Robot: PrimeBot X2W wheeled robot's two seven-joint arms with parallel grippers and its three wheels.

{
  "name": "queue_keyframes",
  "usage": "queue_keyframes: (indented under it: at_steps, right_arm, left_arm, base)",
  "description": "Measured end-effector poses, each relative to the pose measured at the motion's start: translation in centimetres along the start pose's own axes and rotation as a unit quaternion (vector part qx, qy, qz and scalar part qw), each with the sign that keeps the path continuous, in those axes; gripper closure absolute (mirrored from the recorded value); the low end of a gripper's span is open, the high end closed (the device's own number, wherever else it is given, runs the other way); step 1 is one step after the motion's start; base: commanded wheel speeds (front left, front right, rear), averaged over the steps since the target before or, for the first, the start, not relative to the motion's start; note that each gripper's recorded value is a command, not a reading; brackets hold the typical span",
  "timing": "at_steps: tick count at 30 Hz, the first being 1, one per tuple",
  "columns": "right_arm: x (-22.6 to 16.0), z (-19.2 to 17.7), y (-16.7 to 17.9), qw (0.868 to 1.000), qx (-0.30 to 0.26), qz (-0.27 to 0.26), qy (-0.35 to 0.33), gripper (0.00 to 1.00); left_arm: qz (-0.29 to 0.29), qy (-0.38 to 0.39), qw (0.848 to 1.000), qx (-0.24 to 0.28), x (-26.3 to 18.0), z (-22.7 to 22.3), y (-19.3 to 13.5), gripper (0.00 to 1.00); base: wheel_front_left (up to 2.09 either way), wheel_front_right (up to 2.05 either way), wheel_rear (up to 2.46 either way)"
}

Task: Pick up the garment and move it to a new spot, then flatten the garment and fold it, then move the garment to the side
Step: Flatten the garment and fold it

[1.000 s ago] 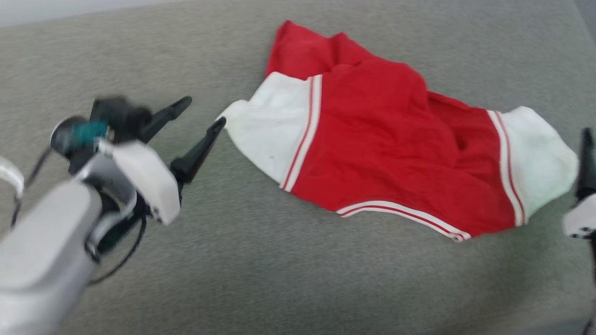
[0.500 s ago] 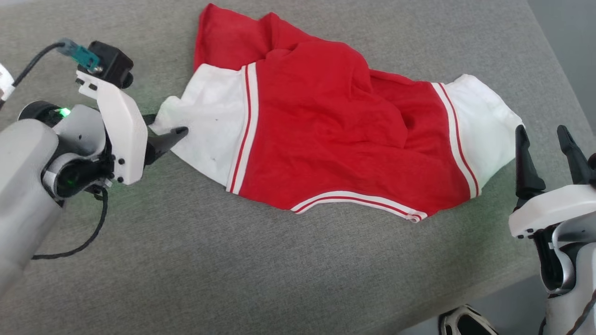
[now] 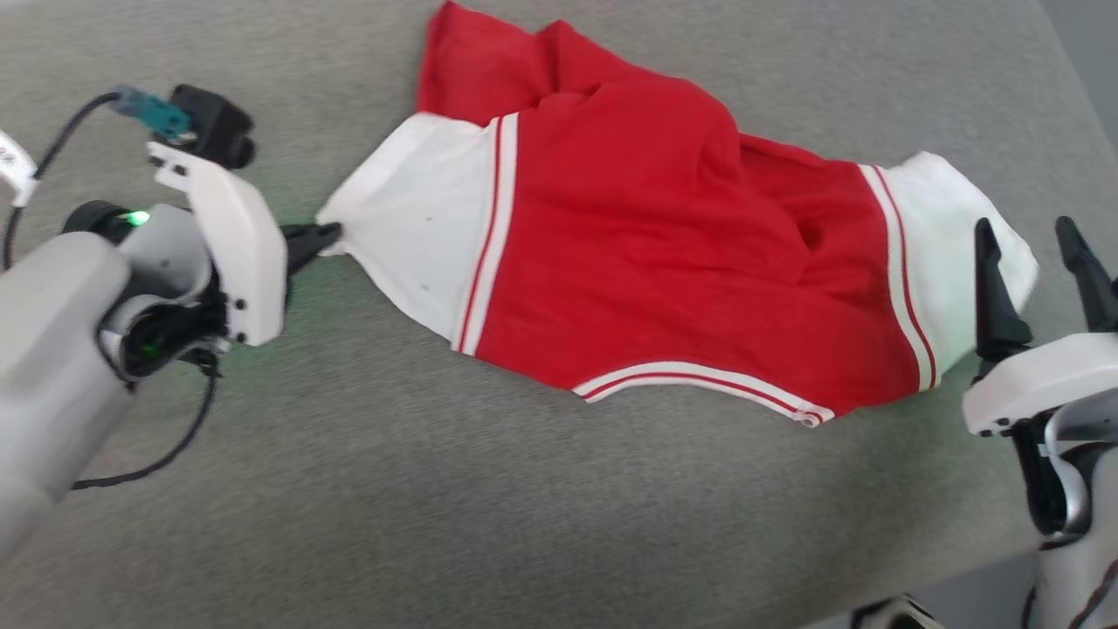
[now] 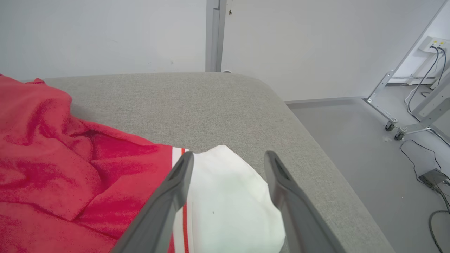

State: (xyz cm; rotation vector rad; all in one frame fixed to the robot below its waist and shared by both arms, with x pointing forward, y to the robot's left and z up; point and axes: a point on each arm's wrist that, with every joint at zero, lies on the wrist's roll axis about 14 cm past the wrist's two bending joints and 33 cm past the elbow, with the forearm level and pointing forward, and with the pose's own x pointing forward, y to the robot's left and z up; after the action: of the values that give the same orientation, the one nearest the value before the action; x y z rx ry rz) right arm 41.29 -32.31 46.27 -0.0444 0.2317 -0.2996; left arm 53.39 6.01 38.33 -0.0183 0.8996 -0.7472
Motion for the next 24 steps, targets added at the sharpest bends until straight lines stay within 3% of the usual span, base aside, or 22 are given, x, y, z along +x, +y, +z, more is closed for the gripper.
queue_keyframes:
  at_steps: [7, 13, 19, 20, 21, 22, 24]
  right_arm:
    - [0.9, 0.6, 2.8, 0.999, -0.011, 0.044, -0.002, 0.0]
    - [1.3, 1.5, 6.2, 0.995, -0.024, 0.096, -0.008, 0.0]
    - [1.2, 2.2, 8.6, 0.99, -0.037, 0.135, -0.01, 0.0]
    - [1.2, 2.4, 9.0, 0.989, -0.041, 0.142, -0.01, 0.0]
    - [1.0, 2.5, 9.5, 0.988, -0.046, 0.151, -0.01, 0.0]
    - [0.9, 2.6, 10.1, 0.986, -0.051, 0.161, -0.01, 0.0]
    - [0.3, 2.2, 11.3, 0.979, -0.074, 0.188, 0.002, 0.0]
  left_arm:
    - [0.076, -0.021, 0.995, -0.053, -5.5, -3.1, 5.2, 1.0]
    - [0.161, -0.024, 0.982, -0.093, -10.9, -7.8, 9.6, 1.0]
    - [0.193, -0.059, 0.972, -0.125, -12.9, -9.2, 10.3, 1.0]
    - [0.193, -0.067, 0.971, -0.125, -13.0, -9.0, 10.2, 0.96]
    - [0.195, -0.083, 0.97, -0.123, -13.1, -8.6, 10.2, 0.64]
    - [0.196, -0.103, 0.967, -0.122, -13.3, -8.0, 10.2, 0.0]
    - [0.201, -0.132, 0.964, -0.118, -13.5, -7.5, 10.1, 0.0]
  base:
    - [0.0, 0.0, 0.0]
    - [0.0, 0.0, 0.0]
    - [0.0, 0.0, 0.0]
    - [0.0, 0.0, 0.0]
    - [0.0, 0.0, 0.0]
    - [0.0, 0.0, 0.0]
    - [0.0, 0.0, 0.0]
